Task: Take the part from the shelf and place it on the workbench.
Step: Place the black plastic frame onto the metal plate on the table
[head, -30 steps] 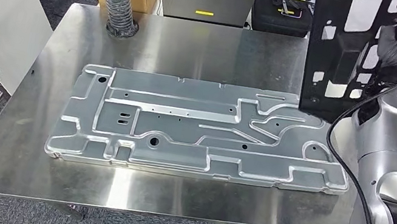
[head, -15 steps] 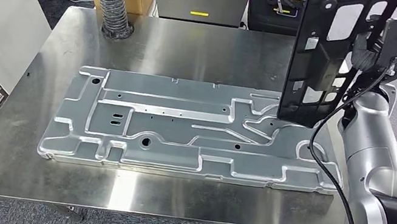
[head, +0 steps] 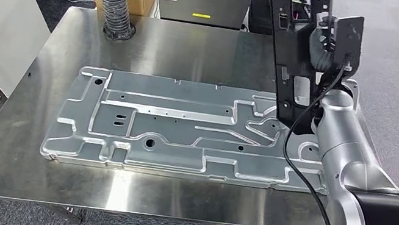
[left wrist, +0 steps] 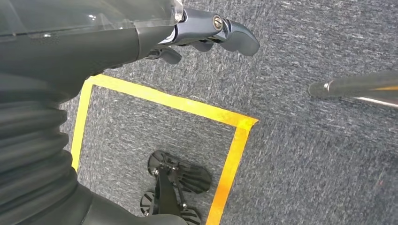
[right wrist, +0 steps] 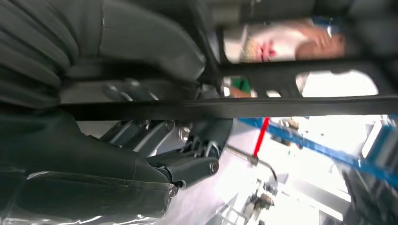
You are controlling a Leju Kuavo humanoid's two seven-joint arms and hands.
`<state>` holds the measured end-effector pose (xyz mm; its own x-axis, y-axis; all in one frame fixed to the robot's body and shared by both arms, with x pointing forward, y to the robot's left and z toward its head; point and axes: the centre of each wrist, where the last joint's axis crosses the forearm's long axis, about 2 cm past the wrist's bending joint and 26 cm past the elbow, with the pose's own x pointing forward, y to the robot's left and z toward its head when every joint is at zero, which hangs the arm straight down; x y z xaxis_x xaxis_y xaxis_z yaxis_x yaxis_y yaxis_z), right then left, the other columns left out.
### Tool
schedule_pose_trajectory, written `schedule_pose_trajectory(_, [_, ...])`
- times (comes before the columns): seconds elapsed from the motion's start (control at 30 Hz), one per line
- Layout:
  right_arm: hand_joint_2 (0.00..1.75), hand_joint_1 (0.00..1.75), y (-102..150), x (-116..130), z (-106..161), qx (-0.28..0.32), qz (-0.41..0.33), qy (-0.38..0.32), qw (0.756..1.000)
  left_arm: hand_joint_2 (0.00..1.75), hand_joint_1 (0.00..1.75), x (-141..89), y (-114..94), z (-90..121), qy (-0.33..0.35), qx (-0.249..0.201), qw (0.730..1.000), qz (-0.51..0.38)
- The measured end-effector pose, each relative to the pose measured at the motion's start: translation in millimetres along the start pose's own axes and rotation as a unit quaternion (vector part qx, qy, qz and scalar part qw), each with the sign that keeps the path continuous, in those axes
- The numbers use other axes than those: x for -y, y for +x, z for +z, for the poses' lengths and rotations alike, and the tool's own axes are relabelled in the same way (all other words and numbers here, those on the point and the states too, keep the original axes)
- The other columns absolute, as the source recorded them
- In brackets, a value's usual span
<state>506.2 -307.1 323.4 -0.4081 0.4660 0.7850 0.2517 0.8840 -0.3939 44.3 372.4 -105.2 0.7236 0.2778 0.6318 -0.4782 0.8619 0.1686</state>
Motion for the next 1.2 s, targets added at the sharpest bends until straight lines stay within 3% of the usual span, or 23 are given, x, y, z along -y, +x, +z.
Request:
schedule_pose_trajectory(0.07, [0.0,0.0,2,-14,4,-0.004,0.009,0.021,1.0,1.75,0.0,1,0,0,-0.002,0.003,1.0,0.001])
schedule_pose_trajectory(0.2, [0.0,0.0,-2,-48,22,-0.019,0.02,0.07,0.997,0.0,0.0,4,-1,1,-0.003,0.009,1.0,0.0])
schedule_pose_trajectory(0.4, [0.0,0.0,16,-82,28,-0.011,0.019,0.11,0.994,0.0,0.0,8,-3,3,-0.004,0.012,1.0,0.001])
schedule_pose_trajectory(0.67, [0.0,0.0,37,-110,30,-0.002,0.009,0.141,0.99,0.0,0.0,12,-5,4,0.001,0.009,1.0,0.003])
schedule_pose_trajectory(1.03, [0.0,0.0,52,-124,31,0.009,-0.007,0.155,0.988,0.0,0.0,13,-5,5,0.0,0.008,1.0,0.006])
schedule_pose_trajectory(1.2, [0.0,0.0,59,-121,26,0.066,-0.059,0.102,0.991,0.0,0.0,14,-5,5,0.0,0.008,1.0,0.014])
